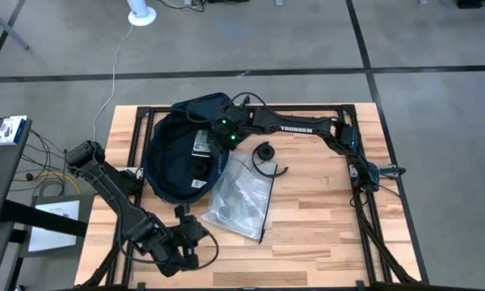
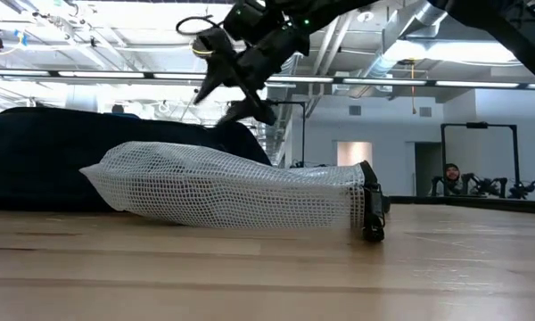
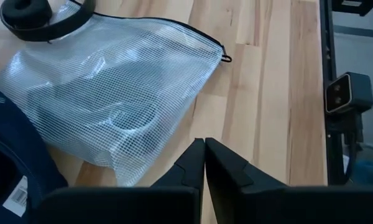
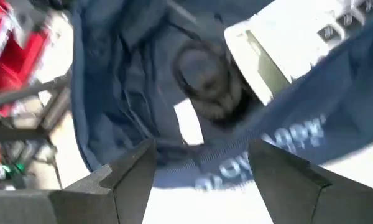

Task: Unpack backpack
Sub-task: Put the black headphones into the dark blue backpack

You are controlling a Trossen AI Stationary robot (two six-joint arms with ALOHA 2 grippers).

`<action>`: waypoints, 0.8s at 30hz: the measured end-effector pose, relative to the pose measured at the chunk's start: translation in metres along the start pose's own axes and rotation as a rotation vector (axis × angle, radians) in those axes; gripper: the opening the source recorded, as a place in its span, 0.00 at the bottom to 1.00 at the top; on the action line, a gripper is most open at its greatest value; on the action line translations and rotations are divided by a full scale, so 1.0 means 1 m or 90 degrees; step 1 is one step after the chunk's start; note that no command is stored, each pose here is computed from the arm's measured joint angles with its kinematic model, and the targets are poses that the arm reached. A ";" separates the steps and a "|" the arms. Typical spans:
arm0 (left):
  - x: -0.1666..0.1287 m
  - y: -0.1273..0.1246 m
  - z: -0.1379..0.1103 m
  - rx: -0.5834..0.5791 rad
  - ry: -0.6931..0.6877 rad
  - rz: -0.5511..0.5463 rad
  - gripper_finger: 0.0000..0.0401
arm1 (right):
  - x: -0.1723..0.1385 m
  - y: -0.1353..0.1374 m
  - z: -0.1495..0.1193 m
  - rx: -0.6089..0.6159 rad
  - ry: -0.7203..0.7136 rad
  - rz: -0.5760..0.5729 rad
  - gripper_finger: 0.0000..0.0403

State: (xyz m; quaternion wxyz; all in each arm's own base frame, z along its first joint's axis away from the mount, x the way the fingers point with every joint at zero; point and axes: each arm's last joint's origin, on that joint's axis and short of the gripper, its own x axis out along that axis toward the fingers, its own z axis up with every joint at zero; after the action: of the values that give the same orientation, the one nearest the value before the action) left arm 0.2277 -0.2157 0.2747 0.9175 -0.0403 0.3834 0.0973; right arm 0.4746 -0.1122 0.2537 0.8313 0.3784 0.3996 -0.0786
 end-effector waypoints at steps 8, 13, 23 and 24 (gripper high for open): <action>-0.001 -0.001 -0.001 -0.004 0.001 -0.003 0.00 | -0.013 0.002 -0.045 -0.086 0.207 -0.163 0.61; -0.001 -0.001 -0.002 0.007 0.001 -0.003 0.00 | -0.029 0.014 -0.079 -0.196 0.293 -0.400 0.61; 0.001 -0.001 -0.004 0.009 0.004 0.001 0.00 | -0.002 -0.002 -0.108 -0.282 0.376 -0.412 0.61; 0.000 -0.001 -0.004 0.006 0.006 0.001 0.00 | 0.002 -0.006 -0.110 -0.281 0.372 -0.410 0.61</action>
State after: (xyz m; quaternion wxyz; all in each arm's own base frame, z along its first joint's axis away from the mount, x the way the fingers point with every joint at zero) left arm 0.2251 -0.2172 0.2713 0.9159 -0.0362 0.3882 0.0956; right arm 0.4065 -0.0405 0.2058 0.6783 0.0562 0.7199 -0.1359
